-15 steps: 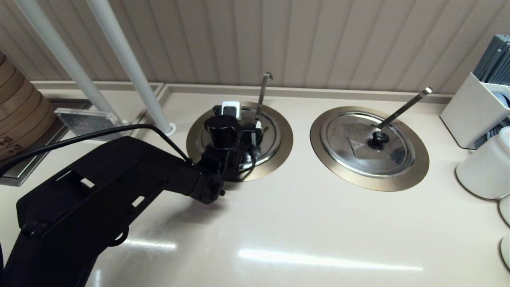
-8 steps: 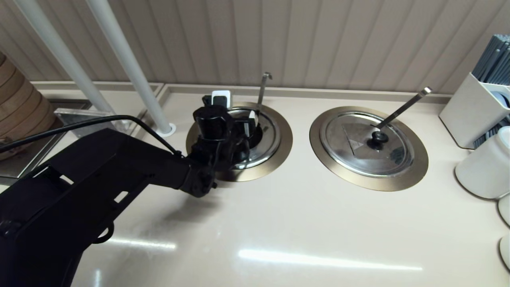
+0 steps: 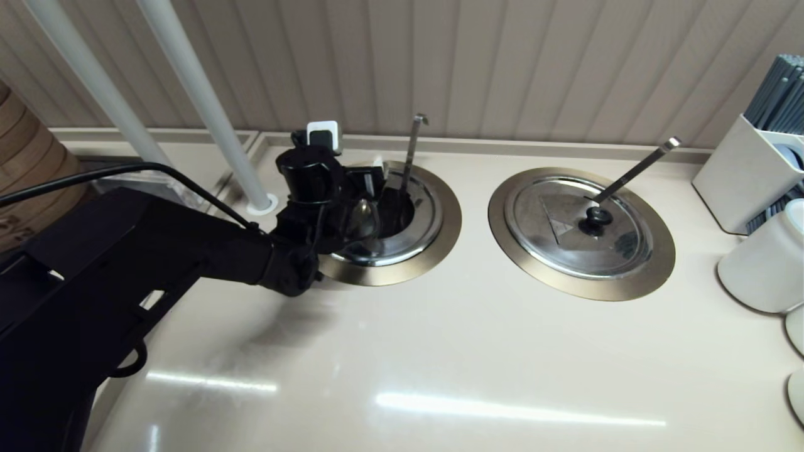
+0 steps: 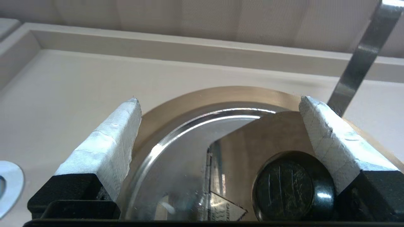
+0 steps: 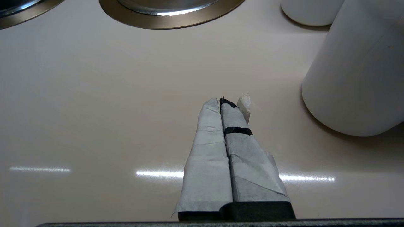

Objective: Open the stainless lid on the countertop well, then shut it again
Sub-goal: Open the lid

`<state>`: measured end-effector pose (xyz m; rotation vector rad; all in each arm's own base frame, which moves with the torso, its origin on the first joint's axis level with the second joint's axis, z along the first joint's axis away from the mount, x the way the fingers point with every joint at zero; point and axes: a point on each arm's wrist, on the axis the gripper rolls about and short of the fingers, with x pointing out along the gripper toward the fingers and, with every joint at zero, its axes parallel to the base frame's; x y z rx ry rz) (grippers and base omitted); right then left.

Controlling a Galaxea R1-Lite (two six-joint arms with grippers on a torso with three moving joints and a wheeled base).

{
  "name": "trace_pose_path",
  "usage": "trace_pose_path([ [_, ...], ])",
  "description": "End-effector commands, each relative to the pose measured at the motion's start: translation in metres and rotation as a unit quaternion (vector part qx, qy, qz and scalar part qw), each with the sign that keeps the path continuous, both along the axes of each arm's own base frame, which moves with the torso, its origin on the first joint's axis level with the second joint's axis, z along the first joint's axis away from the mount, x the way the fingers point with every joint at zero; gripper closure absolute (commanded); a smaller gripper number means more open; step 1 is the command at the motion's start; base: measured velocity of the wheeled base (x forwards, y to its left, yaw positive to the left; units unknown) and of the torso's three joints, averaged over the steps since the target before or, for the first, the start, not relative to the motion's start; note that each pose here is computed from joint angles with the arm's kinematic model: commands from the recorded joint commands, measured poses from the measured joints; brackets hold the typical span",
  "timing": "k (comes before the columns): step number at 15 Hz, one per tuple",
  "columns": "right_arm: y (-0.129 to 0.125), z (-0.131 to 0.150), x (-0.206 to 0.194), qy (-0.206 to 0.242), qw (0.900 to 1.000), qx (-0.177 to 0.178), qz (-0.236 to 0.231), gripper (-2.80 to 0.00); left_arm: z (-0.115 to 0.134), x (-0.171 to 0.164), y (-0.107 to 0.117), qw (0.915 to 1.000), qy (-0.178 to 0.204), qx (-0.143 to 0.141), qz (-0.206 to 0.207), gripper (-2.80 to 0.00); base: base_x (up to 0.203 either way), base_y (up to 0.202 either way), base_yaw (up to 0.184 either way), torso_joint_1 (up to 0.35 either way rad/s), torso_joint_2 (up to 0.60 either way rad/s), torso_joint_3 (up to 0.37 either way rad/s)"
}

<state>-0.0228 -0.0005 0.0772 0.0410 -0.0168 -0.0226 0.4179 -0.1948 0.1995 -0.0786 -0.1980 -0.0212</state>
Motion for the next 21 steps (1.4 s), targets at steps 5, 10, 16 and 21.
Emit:
trace_pose_path([
  [5,0.0,-0.001,0.0,0.002,1.0,0.0,0.0,0.0,0.013,0.002,0.02,0.9998,-0.013,-0.003,0.014,-2.8,0.0,0.0,0.0,0.0,0.0,0.0],
  [10,0.0,-0.001,0.0,0.002,1.0,0.0,0.0,0.0,0.018,0.004,0.032,0.9996,-0.015,-0.002,0.026,-2.8,0.0,0.0,0.0,0.0,0.0,0.0],
  [16,0.0,-0.001,0.0,0.002,1.0,0.0,0.001,0.0,0.035,0.001,0.054,0.9987,-0.032,-0.007,0.039,-2.8,0.0,0.0,0.0,0.0,0.0,0.0],
  [21,0.0,-0.001,0.0,0.002,1.0,0.0,0.0,0.0,0.055,-0.005,0.063,0.9973,-0.057,-0.016,0.043,-2.8,0.0,0.0,0.0,0.0,0.0,0.0],
])
